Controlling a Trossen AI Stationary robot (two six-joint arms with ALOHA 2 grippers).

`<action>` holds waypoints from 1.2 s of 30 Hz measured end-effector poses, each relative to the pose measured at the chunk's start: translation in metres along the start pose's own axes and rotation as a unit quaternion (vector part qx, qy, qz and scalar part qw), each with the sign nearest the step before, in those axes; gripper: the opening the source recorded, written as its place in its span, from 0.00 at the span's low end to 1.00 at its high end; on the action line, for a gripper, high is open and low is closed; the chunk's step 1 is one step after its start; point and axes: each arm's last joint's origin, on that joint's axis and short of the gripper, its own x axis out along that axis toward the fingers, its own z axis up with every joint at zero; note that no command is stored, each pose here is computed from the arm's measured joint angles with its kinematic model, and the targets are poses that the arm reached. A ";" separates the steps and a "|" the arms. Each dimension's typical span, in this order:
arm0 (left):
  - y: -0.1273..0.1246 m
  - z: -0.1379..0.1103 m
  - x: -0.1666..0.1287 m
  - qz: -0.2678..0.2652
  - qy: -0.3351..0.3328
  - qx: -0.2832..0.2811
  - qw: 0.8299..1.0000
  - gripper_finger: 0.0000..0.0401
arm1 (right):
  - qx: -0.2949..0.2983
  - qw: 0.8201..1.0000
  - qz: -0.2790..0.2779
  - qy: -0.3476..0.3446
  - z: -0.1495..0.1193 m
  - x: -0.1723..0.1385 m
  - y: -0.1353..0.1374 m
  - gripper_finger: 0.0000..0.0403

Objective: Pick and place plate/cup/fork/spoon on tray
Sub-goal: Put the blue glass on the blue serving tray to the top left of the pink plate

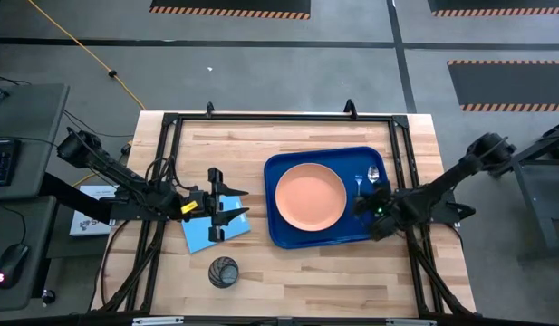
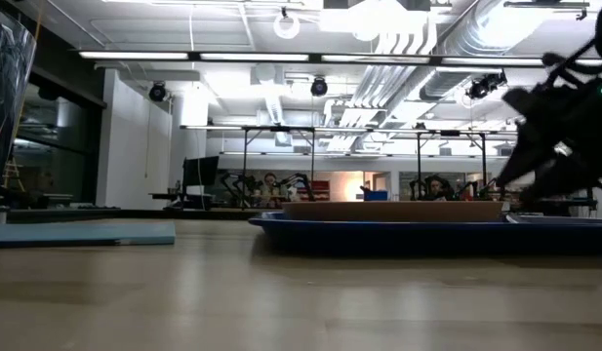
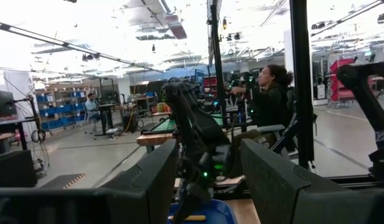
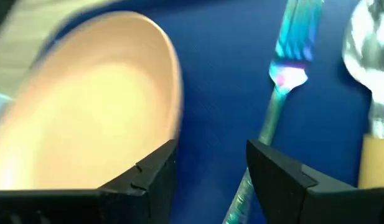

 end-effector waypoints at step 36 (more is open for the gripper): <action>-0.014 0.013 0.014 -0.017 0.308 0.000 0.951 0.42 | -0.314 0.861 0.352 -0.193 0.037 -0.014 0.101 0.46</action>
